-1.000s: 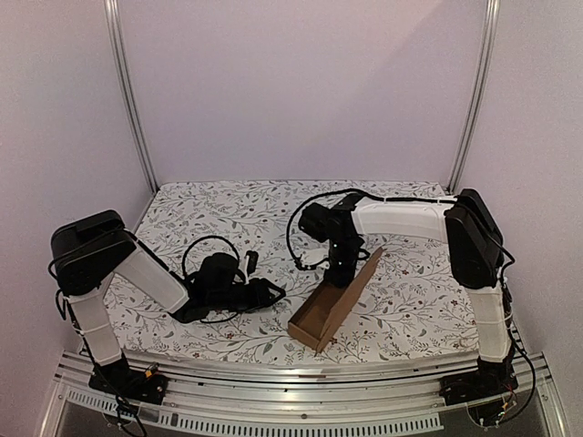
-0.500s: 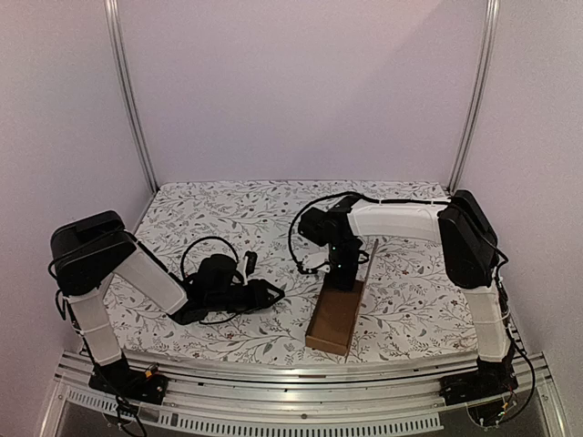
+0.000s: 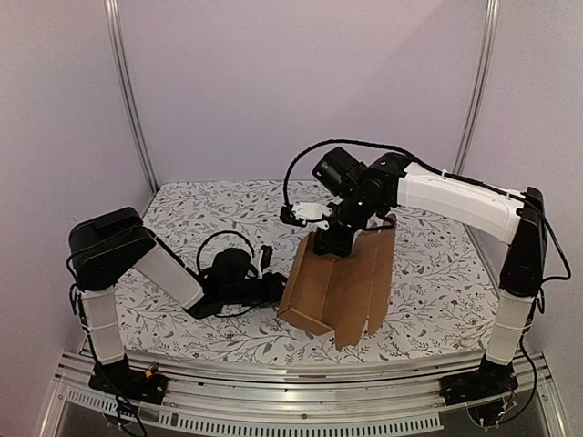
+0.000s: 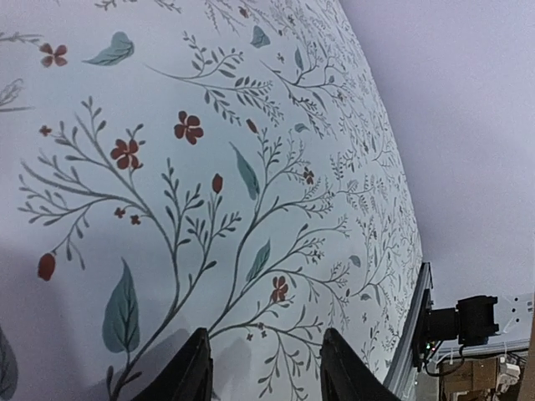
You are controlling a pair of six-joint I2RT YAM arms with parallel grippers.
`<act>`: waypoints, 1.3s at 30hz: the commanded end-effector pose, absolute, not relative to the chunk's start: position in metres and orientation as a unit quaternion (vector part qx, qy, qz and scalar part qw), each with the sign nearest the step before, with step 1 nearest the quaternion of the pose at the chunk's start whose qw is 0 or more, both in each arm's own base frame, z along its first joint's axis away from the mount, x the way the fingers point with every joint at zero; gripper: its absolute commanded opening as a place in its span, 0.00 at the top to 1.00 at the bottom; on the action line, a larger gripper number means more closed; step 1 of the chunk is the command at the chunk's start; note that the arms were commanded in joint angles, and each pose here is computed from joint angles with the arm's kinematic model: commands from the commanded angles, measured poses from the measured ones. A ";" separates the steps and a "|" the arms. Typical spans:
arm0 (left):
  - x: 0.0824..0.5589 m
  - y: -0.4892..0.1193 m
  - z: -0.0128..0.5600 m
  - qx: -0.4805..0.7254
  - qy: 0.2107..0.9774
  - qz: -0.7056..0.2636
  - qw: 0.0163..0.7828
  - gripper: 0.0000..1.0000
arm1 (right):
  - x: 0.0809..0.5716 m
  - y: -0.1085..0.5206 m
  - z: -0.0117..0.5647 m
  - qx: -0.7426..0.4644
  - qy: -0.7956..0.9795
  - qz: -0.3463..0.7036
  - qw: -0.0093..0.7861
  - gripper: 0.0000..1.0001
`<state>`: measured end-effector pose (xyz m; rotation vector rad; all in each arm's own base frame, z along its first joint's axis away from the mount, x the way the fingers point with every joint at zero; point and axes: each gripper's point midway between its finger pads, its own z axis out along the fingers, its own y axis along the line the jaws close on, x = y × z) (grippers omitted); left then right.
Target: Fold the paper box
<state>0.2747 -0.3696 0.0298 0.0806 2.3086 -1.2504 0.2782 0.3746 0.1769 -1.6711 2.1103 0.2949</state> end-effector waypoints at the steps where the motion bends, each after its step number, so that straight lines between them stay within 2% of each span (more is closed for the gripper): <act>1: 0.267 -0.408 0.060 0.055 0.813 -0.523 0.250 0.56 | 0.272 0.388 0.170 -0.624 0.739 0.099 0.235 0.97; 7: 0.257 -0.420 0.094 0.061 0.784 -0.557 0.267 0.57 | 0.280 0.394 0.152 -0.632 0.730 0.043 0.258 1.00; 16: 0.236 -0.438 0.137 0.093 0.751 -0.589 0.283 0.58 | 0.316 0.387 0.126 -0.592 0.724 -0.141 0.325 1.00; 23: 0.248 -0.421 0.113 0.067 0.782 -0.549 0.287 0.59 | 0.301 0.388 0.116 -0.616 0.727 -0.110 0.283 0.97; 28: 0.269 -0.358 0.061 0.005 0.836 -0.468 0.288 0.57 | 0.268 0.371 0.093 -0.665 0.720 -0.055 0.191 0.95; 33: 0.272 -0.298 0.027 -0.023 0.888 -0.361 0.284 0.53 | 0.273 0.347 0.053 -0.678 0.723 -0.069 0.117 0.94; 35: 0.271 -0.287 0.029 -0.017 0.895 -0.336 0.293 0.52 | 0.282 0.349 0.050 -0.674 0.727 -0.068 0.110 0.86; 39: 0.272 -0.280 0.044 0.013 0.903 -0.305 0.303 0.50 | 0.292 0.358 0.048 -0.682 0.722 -0.068 0.096 0.59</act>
